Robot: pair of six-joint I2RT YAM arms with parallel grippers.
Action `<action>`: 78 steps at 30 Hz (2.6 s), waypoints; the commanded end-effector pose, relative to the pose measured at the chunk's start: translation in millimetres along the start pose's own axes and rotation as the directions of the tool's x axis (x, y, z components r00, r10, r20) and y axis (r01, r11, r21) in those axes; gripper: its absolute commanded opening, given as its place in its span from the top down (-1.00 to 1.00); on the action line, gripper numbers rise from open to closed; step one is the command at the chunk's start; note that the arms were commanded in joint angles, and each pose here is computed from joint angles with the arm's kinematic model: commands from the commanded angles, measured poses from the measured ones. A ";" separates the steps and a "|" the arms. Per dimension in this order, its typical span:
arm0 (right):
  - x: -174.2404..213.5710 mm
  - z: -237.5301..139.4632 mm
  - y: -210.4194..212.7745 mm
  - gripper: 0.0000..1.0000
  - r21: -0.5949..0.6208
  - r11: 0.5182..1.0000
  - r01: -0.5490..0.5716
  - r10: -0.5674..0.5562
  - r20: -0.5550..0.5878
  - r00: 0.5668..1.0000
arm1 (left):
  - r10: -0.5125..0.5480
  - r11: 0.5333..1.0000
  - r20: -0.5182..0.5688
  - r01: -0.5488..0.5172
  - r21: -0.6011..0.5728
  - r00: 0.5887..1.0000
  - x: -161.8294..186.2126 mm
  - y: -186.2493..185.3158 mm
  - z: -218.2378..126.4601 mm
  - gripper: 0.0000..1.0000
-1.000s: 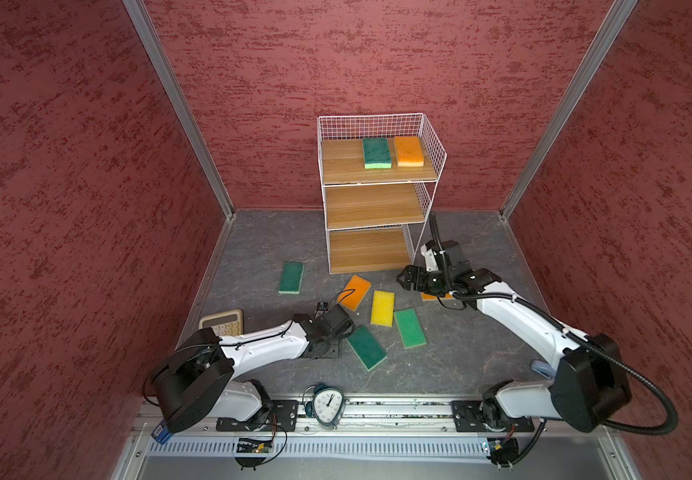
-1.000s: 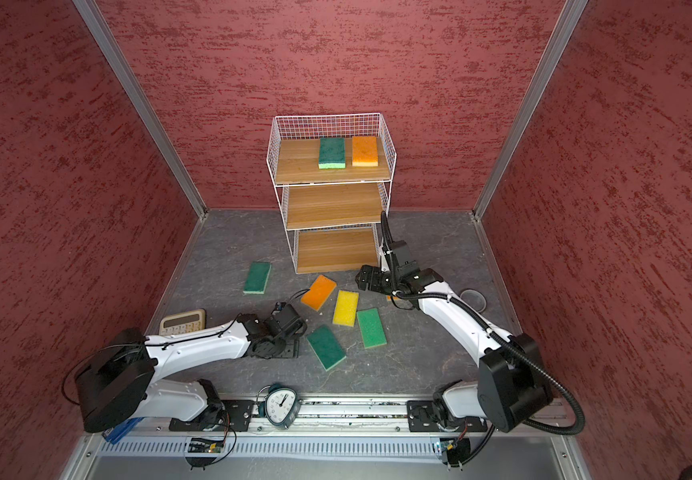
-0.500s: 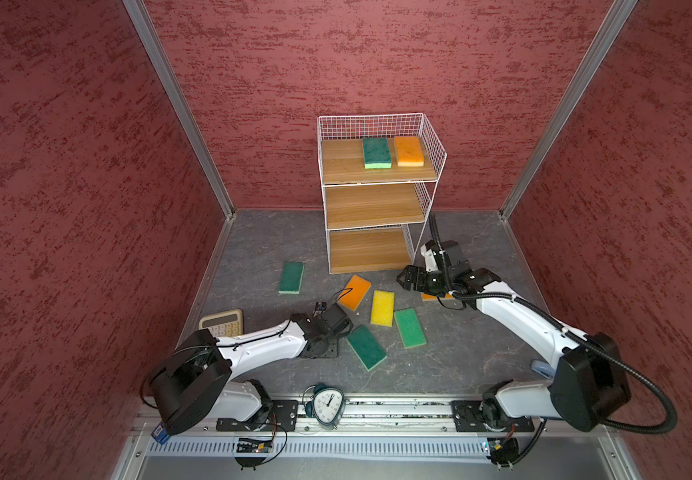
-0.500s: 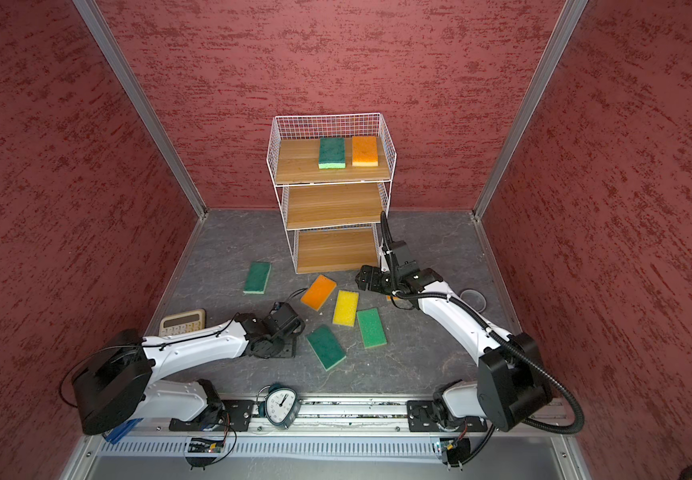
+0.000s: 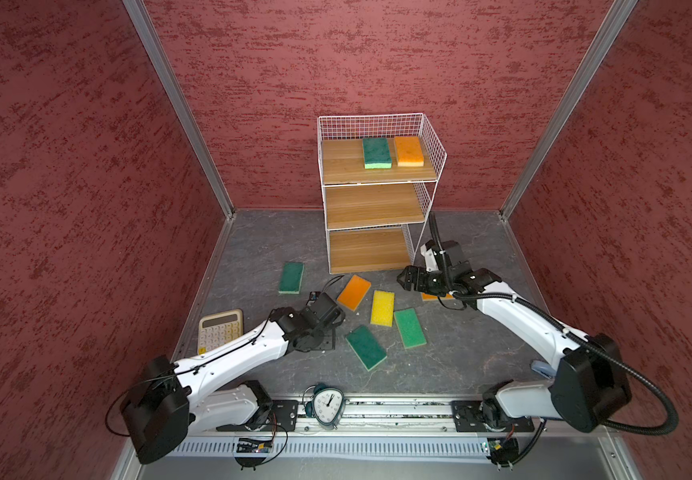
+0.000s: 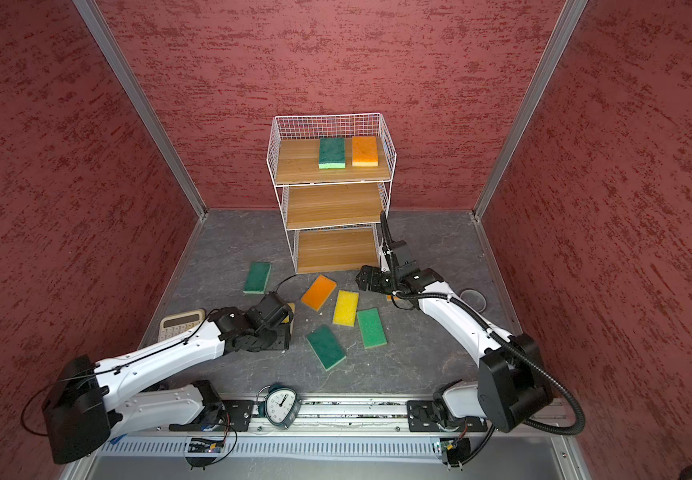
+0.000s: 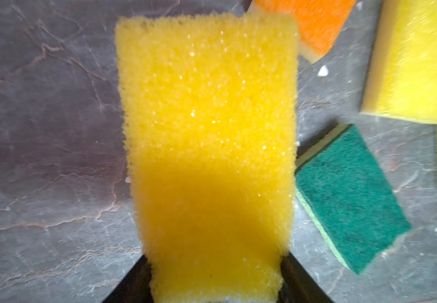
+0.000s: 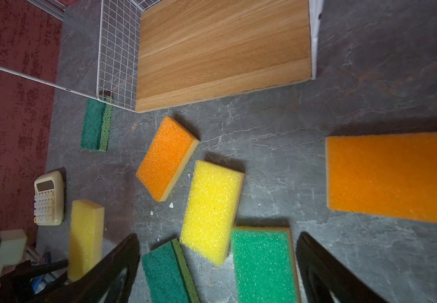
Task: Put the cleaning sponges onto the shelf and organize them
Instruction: 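Close the left gripper on the yellow sponge's end and lift it, then carry the yellow sponge up to the top shelf with the left gripper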
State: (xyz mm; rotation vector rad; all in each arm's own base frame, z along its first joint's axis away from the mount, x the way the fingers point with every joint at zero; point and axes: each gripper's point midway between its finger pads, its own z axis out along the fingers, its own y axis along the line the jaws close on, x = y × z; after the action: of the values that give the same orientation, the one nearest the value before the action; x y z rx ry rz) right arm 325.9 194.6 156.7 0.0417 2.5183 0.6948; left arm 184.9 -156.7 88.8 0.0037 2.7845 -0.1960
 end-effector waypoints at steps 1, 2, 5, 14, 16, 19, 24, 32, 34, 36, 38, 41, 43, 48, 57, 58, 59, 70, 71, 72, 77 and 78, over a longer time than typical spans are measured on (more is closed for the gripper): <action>-8.9 -11.2 7.1 -0.88 -0.008 1.000 0.029 -0.029 0.041 0.999 | 0.017 0.999 0.030 -0.016 -0.027 0.999 -5.4 9.8 -21.7 -0.25; -10.0 -12.0 8.1 -0.88 -0.012 0.999 0.030 -0.029 0.044 0.999 | 0.014 1.000 0.050 -0.013 -0.018 0.999 -9.3 9.3 -28.7 -0.26; -11.4 -13.3 9.5 -0.88 -0.015 0.999 0.034 -0.033 0.049 0.998 | 0.015 1.000 0.107 -0.015 0.002 0.994 -21.1 7.2 -50.8 -0.25; -22.1 -25.1 11.8 -0.88 0.006 0.998 0.064 -0.064 0.089 0.994 | 0.082 0.996 0.233 -0.085 0.004 0.969 -63.7 -8.1 -111.3 -0.27; -23.1 -29.7 12.1 -0.88 0.010 0.997 0.072 -0.073 0.100 0.992 | 0.105 0.994 0.259 -0.109 0.003 0.960 -75.8 -15.6 -124.6 -0.27; -24.6 -37.4 13.3 -0.88 0.011 0.996 0.092 -0.092 0.117 0.989 | 0.125 0.990 0.303 -0.138 0.019 0.945 -93.2 -27.7 -143.3 -0.27; -26.5 -54.3 24.5 -0.88 -0.030 0.988 0.155 -0.148 0.155 0.977 | 0.136 0.986 0.384 -0.164 0.041 0.913 -119.3 -42.6 -176.0 -0.26; -41.8 -95.1 47.7 -0.88 -0.071 0.969 0.237 -0.212 0.253 0.944 | 0.176 0.977 0.491 -0.211 0.016 0.853 -167.2 -66.0 -228.3 -0.28; -44.3 -103.9 52.1 -0.88 -0.081 0.966 0.244 -0.214 0.275 0.937 | 0.190 0.973 0.521 -0.232 0.016 0.832 -180.2 -75.4 -240.5 -0.28; -45.8 -110.1 55.1 -0.88 -0.089 0.964 0.252 -0.216 0.291 0.932 | 0.199 0.968 0.550 -0.249 0.017 0.811 -192.3 -84.6 -249.6 -0.29; -46.8 -115.4 56.9 -0.89 -0.092 0.962 0.258 -0.220 0.304 0.927 | 0.204 0.964 0.582 -0.266 0.022 0.787 -204.7 -94.6 -259.2 -0.31; -46.2 -119.9 55.4 -0.89 -0.080 0.962 0.262 -0.226 0.309 0.924 | 0.209 0.962 0.623 -0.273 0.007 0.754 -224.3 -105.0 -269.6 -0.32; -45.4 -122.6 53.7 -0.89 -0.069 0.962 0.264 -0.231 0.313 0.921 | 0.216 0.959 0.643 -0.284 0.002 0.735 -236.0 -113.8 -273.7 -0.32; -42.5 -126.7 50.4 -0.90 -0.055 0.961 0.272 -0.241 0.315 0.918 | 0.211 0.960 0.675 -0.281 -0.005 0.707 -265.9 -125.7 -277.2 -0.33; -42.2 -132.5 50.1 -0.91 -0.043 0.955 0.293 -0.263 0.330 0.907 | 0.157 0.967 0.721 -0.254 0.027 0.675 -311.2 -123.2 -280.3 -0.35; -42.7 -133.5 50.4 -0.90 -0.042 0.955 0.294 -0.265 0.331 0.906 | 0.145 0.968 0.723 -0.249 0.038 0.676 -314.7 -121.6 -280.1 -0.35; -43.1 -135.0 50.4 -0.90 -0.040 0.955 0.293 -0.264 0.332 0.906 | 0.137 0.969 0.723 -0.243 0.044 0.677 -318.4 -119.6 -278.6 -0.35; -43.8 -140.2 48.0 -0.91 -0.016 0.951 0.308 -0.283 0.347 0.894 | 0.111 0.979 0.757 -0.200 0.027 0.644 -342.6 -117.4 -271.9 -0.35; -43.0 -139.7 47.8 -0.91 -0.018 0.952 0.307 -0.282 0.345 0.895 | 0.106 0.981 0.763 -0.195 0.026 0.638 -344.9 -117.9 -272.2 -0.35; -42.6 -139.9 48.0 -0.91 -0.021 0.952 0.307 -0.281 0.345 0.896 | 0.104 0.982 0.766 -0.188 0.023 0.634 -346.7 -117.6 -272.1 -0.35; -41.9 -141.8 52.4 -0.92 -0.045 0.950 0.308 -0.274 0.347 0.897 | 0.072 0.987 0.789 -0.157 0.031 0.610 -353.7 -117.3 -277.0 -0.35; -41.8 -141.9 53.4 -0.92 -0.050 0.950 0.309 -0.273 0.348 0.897 | 0.066 0.988 0.792 -0.151 0.033 0.607 -354.5 -116.6 -278.1 -0.35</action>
State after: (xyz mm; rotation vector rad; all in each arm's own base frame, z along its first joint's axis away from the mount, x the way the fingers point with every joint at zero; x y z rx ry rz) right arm 290.1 166.2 289.8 -0.2113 2.1409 0.6208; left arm 411.6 -226.8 472.2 0.1270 1.9128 -0.2289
